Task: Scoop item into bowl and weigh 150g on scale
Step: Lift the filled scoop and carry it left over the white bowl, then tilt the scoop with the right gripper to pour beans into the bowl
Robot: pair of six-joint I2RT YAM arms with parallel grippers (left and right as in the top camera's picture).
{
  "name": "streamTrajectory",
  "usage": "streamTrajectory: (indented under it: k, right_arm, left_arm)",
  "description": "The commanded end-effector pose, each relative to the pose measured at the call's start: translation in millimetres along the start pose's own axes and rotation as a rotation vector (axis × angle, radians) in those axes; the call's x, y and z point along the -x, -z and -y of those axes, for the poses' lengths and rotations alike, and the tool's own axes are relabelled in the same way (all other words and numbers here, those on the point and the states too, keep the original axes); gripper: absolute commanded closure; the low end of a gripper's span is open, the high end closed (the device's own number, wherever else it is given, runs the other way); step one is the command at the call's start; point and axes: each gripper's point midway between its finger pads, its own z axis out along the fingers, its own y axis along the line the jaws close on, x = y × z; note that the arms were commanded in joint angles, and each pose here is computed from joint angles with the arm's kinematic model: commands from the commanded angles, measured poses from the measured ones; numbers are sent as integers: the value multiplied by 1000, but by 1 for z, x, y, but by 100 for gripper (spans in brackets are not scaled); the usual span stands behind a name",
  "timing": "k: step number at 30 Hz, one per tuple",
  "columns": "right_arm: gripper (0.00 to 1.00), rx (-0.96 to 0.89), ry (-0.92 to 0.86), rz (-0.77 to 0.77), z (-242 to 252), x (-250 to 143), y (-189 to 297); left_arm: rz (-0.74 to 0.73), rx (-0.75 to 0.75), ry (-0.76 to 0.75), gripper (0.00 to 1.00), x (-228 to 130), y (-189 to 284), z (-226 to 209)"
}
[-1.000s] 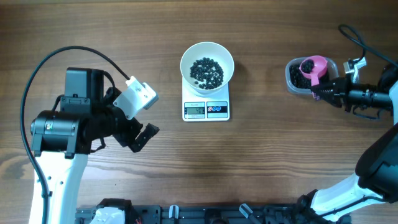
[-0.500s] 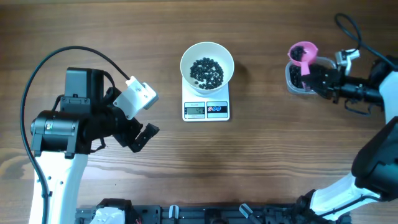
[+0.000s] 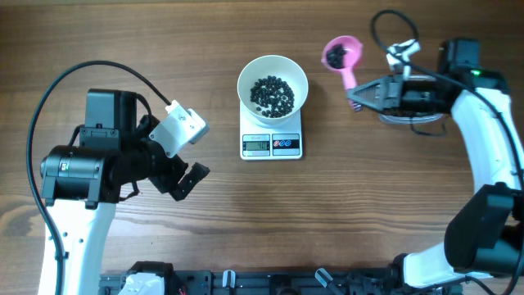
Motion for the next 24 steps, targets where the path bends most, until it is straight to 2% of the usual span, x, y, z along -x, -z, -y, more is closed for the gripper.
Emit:
streamTrajectory:
  k: [1,6,12,18,24]
  right_arm:
    - [95,-54,27,-66,-8,-11,-26]
    - [95,-181,92,-134,0,-22,-55]
    - [96,-376,263,-154,18,-20,-77]
    - [96,-560,443,-149,35,-8,-83]
    - [95,-713,548,-175,47,-6,-83]
  left_arm:
    - [25,-6,4,0,3,4,2]
    - [25,-6,4,0,3,4,2]
    - [25,-6,3,0,3,4,2]
    - [25,-6,3,0,3,4,2]
    - [25,-6,4,0,3,4,2]
